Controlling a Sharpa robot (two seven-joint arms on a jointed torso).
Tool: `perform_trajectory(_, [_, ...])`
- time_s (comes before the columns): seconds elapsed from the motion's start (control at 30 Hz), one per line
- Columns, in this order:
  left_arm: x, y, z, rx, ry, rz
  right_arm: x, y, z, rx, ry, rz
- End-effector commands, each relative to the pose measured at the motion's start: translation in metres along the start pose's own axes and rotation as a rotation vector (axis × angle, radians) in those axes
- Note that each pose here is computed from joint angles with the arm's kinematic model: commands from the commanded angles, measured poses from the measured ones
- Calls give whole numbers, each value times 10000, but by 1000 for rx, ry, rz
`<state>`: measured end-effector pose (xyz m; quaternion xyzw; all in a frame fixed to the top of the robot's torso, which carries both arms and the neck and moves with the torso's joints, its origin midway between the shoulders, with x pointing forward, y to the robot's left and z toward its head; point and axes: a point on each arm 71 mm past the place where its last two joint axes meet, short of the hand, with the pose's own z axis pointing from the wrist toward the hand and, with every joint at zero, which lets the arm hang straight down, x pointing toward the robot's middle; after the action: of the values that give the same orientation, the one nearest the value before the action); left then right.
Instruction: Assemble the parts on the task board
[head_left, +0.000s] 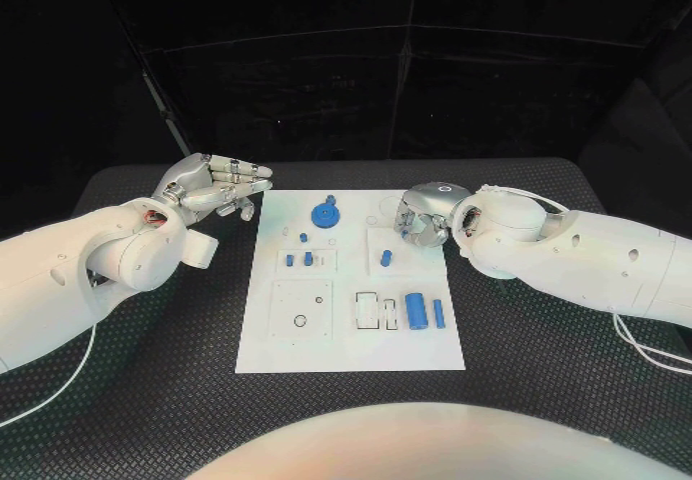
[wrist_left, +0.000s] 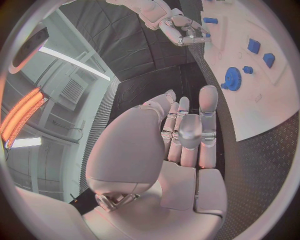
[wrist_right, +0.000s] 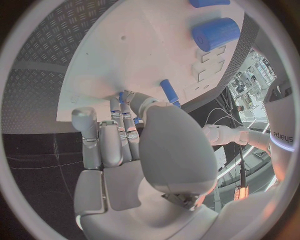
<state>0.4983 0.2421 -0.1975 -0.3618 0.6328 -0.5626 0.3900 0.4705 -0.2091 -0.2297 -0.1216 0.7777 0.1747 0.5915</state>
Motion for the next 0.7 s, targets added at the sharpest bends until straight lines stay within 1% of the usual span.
perform_trajectory(0.03, [4,-11,1,6,2,-6,86,4,-13,2,43,-5])
perform_trajectory(0.57, [5,0,-2,5,-1,-6,65,36,-6,8,13,-54])
perform_trajectory(0.7, [5,1,-4,4,-1,-6,54,49,-12,5,-2,-56])
